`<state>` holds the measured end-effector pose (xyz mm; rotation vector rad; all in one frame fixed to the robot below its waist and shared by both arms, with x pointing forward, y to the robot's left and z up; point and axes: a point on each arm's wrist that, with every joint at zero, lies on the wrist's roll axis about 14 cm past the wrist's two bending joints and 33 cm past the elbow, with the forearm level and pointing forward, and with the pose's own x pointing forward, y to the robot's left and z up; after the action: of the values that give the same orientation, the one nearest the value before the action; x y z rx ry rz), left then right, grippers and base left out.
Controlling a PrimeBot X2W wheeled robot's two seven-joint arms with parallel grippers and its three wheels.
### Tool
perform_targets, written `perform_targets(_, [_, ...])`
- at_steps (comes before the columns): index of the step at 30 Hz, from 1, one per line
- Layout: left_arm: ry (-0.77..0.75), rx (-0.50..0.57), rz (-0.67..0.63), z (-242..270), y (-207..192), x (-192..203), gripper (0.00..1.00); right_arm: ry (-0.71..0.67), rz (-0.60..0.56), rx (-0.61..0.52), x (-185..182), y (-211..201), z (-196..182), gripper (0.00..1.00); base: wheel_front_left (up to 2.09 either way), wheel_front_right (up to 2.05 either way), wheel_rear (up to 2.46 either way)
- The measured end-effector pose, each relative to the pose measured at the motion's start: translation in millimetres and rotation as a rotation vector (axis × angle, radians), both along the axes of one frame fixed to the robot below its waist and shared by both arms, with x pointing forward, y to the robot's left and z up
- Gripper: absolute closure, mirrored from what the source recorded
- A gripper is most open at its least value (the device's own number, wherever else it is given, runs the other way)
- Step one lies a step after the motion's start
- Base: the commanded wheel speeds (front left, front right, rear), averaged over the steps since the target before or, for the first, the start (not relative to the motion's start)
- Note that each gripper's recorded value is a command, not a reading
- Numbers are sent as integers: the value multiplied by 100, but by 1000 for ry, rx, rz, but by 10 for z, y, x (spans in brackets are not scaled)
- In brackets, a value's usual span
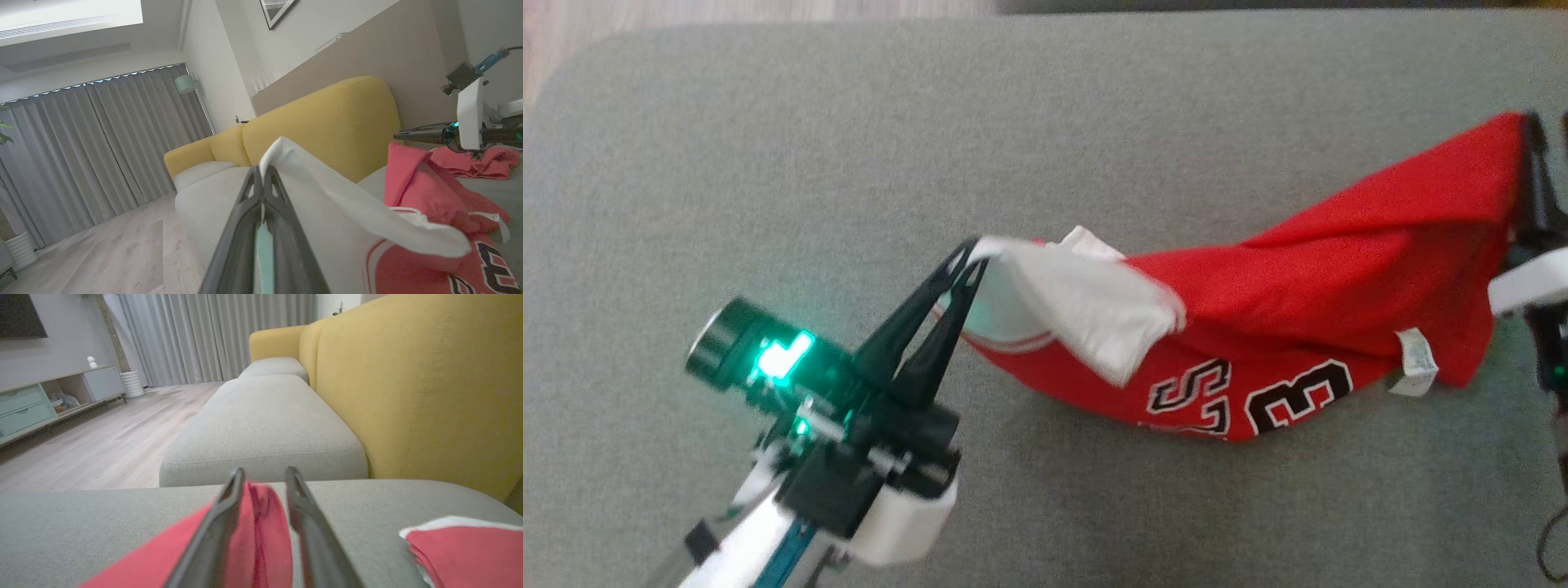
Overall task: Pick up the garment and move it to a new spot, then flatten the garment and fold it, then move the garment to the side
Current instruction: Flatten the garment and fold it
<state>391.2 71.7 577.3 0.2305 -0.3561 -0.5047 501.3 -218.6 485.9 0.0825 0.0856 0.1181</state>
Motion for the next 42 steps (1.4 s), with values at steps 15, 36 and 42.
perform_targets(15, [8,41,120,-129,339,563,100,203,35,27,-651,-77,-738,0,0,0,0])
perform_targets(36, [23,79,-3,-187,81,786,100,190,115,120,-484,127,-542,100,0,0,0])
perform_targets(42, [-233,112,-100,618,-233,1081,100,-148,31,0,41,-478,690,100,0,0,0])
